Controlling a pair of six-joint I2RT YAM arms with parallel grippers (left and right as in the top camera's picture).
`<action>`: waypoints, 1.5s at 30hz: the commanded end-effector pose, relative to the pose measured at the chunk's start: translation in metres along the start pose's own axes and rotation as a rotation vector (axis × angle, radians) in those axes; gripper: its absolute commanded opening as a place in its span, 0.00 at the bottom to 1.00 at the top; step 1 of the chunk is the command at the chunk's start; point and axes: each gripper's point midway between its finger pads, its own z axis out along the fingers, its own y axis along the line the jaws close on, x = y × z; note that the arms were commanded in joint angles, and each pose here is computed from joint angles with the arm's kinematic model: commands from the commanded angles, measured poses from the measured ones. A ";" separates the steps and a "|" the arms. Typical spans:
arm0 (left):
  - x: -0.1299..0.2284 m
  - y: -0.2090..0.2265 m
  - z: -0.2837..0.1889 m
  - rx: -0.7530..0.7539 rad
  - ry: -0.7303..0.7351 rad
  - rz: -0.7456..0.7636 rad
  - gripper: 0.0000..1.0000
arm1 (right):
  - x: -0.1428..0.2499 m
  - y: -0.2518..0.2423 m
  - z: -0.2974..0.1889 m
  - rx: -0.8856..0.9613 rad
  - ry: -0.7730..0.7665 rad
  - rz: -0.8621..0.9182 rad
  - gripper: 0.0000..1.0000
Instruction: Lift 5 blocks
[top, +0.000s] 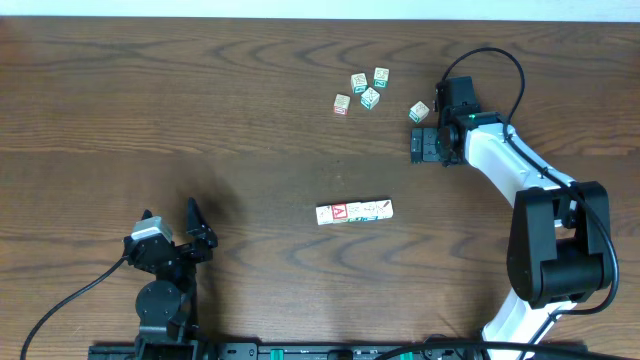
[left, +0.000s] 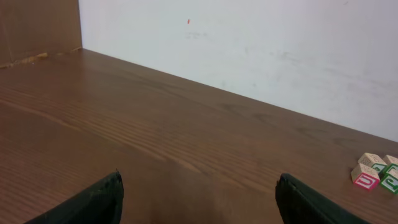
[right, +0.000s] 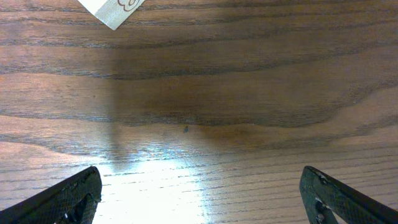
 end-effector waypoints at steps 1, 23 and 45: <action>0.017 0.003 0.001 -0.006 0.047 0.028 0.79 | -0.005 0.001 0.000 0.010 -0.009 -0.014 0.99; 0.017 0.004 0.001 -0.007 0.048 0.029 0.79 | -0.033 0.000 -0.058 -0.024 -0.161 0.005 0.99; 0.017 0.004 0.001 -0.007 0.048 0.029 0.79 | 0.038 -0.037 -0.241 -0.091 -0.895 0.023 0.99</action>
